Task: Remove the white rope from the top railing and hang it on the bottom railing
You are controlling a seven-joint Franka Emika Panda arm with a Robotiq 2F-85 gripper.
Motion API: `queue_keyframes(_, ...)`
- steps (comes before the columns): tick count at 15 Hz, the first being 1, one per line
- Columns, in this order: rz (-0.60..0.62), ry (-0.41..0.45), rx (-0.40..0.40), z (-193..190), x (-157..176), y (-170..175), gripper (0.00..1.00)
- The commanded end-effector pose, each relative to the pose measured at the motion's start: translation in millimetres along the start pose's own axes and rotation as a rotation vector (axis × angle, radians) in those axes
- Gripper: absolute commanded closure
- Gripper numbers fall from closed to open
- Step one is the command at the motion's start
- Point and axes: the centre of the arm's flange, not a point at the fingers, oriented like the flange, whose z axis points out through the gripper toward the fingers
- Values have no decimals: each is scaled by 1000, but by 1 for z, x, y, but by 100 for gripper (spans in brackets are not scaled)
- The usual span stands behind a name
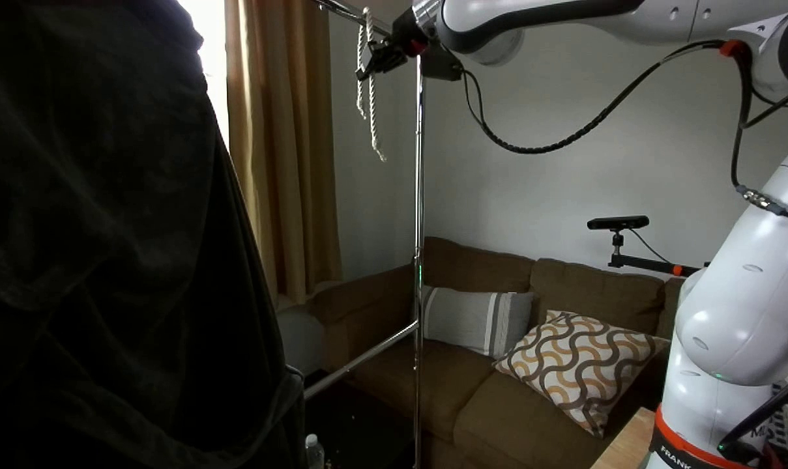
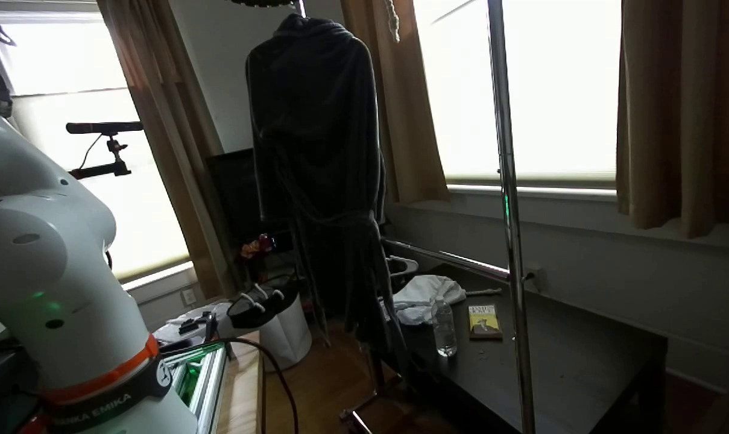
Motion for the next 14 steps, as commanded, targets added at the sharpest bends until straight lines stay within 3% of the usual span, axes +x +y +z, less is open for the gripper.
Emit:
queue_keyframes(1,15,-95,25,29,-42,-7,98)
queue_keyframes(4,30,-202,60,55,-82,-18,98)
queue_keyframes(10,129,-413,206,99,-169,-49,98)
queue_keyframes(14,218,-530,256,105,-212,-51,98)
